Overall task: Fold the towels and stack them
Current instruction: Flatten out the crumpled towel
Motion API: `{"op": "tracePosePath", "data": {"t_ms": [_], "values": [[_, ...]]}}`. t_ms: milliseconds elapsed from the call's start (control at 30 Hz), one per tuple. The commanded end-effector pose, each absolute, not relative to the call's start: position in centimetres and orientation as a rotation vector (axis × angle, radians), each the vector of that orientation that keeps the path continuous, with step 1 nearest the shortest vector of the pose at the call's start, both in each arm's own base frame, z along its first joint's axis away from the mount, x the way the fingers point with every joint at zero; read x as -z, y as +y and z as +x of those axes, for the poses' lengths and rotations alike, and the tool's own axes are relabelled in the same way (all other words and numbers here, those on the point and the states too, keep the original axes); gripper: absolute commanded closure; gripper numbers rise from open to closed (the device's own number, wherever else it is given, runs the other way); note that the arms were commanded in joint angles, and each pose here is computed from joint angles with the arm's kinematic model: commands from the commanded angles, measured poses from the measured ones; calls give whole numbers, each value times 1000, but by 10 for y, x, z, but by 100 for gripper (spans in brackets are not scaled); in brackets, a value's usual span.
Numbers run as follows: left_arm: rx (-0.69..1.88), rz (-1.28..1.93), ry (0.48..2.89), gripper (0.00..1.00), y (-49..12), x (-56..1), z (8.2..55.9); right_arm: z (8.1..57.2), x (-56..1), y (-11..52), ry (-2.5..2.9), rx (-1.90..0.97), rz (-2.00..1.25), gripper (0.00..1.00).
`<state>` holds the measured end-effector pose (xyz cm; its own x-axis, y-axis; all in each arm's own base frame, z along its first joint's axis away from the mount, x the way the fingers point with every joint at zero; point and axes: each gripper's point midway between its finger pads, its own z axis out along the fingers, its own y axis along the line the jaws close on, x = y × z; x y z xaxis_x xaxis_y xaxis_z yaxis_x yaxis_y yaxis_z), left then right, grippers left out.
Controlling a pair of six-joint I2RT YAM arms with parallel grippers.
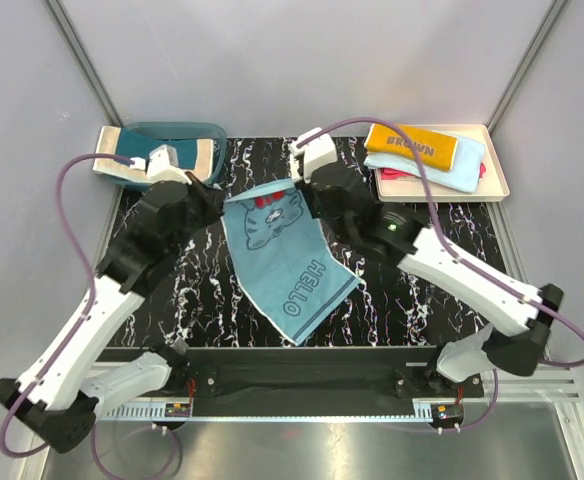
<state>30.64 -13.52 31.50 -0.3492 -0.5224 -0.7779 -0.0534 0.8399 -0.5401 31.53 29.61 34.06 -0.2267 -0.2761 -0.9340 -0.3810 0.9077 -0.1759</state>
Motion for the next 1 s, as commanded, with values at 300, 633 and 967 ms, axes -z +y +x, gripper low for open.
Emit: {"op": "tracePosePath", "data": {"t_ms": [300, 633, 967], "values": [[591, -221, 1699, 100, -138, -449, 231, 245, -481, 230, 1582, -108, -569, 100], [629, -194, 1638, 100, -136, -482, 209, 225, -508, 216, 1506, -133, -569, 100], [573, -171, 1634, 100, -159, -491, 262, 260, -500, 230, 1455, -132, -616, 100]]}}
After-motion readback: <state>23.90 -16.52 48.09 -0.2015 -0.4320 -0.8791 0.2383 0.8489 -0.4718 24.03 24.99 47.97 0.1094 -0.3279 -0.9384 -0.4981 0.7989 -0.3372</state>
